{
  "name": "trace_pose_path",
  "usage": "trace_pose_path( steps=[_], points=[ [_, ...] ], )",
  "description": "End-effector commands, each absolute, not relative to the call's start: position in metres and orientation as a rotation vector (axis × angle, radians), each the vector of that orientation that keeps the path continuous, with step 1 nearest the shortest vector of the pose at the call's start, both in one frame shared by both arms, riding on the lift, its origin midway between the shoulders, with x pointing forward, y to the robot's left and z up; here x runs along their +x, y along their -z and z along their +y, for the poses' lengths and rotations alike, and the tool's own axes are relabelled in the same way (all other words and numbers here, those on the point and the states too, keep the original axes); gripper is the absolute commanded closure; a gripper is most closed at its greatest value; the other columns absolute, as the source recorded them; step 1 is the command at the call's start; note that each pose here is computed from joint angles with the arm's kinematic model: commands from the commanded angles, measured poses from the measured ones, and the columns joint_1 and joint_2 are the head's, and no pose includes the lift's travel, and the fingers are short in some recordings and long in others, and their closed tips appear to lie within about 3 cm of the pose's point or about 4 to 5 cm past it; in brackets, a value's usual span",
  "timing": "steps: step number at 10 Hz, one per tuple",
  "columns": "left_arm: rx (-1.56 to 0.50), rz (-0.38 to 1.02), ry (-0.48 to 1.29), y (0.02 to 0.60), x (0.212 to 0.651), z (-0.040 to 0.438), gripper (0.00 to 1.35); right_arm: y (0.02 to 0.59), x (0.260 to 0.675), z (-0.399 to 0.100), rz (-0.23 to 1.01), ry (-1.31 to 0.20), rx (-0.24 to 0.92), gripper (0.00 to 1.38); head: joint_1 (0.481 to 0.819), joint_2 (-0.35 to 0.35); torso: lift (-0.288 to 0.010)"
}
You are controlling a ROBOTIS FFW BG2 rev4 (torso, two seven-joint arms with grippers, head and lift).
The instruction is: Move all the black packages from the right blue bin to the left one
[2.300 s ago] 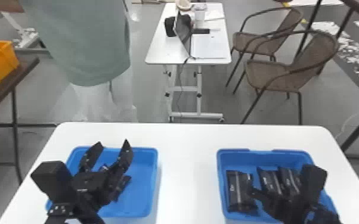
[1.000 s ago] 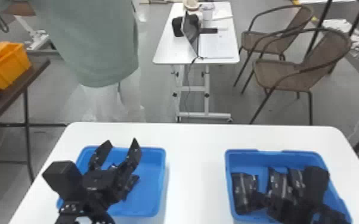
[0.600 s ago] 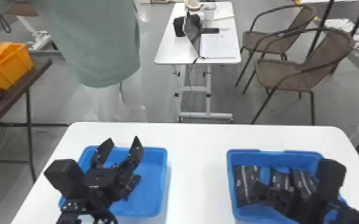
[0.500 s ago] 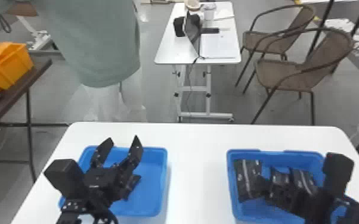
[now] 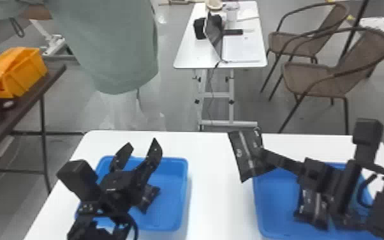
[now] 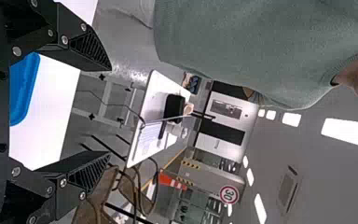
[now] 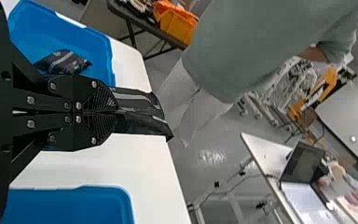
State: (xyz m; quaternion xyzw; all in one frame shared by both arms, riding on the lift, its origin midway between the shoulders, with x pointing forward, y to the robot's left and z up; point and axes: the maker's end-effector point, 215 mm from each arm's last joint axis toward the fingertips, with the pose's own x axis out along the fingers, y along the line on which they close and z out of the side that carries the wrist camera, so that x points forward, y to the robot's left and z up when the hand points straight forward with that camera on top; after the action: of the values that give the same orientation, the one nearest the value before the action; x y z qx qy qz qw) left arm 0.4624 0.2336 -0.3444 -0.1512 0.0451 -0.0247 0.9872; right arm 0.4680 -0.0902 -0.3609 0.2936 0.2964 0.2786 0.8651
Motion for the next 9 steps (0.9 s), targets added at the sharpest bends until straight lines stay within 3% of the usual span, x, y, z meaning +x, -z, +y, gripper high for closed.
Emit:
trace_pose_path(
  steps=[1,4,9],
  points=[
    [-0.387,0.086,0.067,0.34,0.471,0.23,0.42,0.349,0.491,-0.069,0.577,-0.668,0.569,1.28,0.695,0.165,-0.042],
    [-0.559,0.065,0.138,0.326,0.487,0.208,0.4,0.331,0.511,-0.008,0.502,-0.918,0.581,1.28,0.695,0.2,-0.042],
    [-0.752,0.076,0.35,0.305,0.505,0.145,0.37,0.323,0.508,0.025,0.499,-1.041,0.633,1.28,0.695,0.208,-0.042]
  ],
)
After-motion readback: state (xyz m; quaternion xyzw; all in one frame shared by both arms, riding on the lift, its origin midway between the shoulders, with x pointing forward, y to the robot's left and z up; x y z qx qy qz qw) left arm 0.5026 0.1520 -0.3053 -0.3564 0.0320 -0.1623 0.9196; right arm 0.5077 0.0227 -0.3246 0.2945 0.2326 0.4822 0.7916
